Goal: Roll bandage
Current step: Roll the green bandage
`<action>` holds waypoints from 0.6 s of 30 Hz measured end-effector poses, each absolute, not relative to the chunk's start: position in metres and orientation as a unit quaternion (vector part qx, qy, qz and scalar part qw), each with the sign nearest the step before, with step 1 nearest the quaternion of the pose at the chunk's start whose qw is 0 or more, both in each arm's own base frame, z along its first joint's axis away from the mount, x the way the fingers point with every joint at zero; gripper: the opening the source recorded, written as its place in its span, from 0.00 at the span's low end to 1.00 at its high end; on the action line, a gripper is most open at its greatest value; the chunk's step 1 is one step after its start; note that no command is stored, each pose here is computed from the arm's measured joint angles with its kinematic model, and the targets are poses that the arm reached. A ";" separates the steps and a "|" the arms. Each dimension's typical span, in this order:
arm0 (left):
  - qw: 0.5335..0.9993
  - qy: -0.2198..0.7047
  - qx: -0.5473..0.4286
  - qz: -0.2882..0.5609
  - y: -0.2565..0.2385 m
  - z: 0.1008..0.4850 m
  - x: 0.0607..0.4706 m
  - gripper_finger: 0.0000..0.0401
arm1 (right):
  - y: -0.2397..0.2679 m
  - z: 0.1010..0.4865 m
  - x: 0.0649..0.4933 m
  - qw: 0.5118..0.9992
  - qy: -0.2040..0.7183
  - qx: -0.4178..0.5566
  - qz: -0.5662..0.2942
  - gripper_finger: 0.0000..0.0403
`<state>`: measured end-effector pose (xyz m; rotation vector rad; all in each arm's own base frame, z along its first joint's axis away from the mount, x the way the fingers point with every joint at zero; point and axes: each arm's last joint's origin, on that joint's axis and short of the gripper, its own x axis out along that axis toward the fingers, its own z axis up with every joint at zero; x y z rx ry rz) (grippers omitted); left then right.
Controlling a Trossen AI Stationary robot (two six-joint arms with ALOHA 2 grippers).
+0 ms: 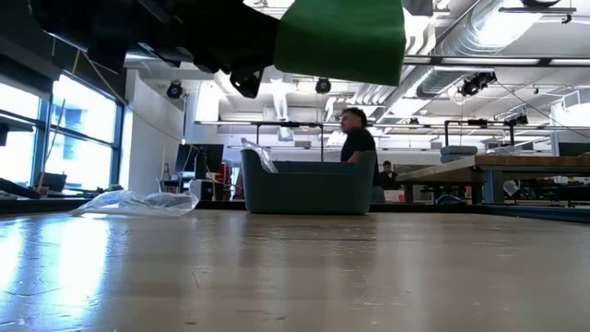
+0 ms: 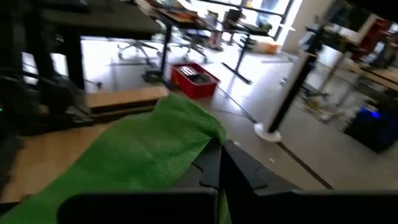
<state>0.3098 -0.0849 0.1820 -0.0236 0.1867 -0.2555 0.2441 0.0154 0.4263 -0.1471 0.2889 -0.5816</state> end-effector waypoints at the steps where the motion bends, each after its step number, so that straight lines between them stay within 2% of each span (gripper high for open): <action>1: 0.987 0.091 -0.012 -0.129 -0.086 0.182 0.310 0.02 | 0.010 0.426 0.242 0.941 0.148 -0.073 -0.295 0.00; 5: 0.988 0.068 -0.011 -0.141 -0.093 0.186 0.309 0.02 | -0.011 0.416 0.235 0.918 0.203 -0.067 -0.333 0.00; 9: 0.987 0.039 -0.006 -0.156 -0.100 0.192 0.307 0.02 | -0.021 0.398 0.231 0.898 0.281 -0.039 -0.336 0.00; 18: 0.980 -0.048 -0.006 -0.195 -0.112 0.208 0.303 0.02 | 0.001 0.364 0.263 0.893 0.376 -0.055 -0.243 0.00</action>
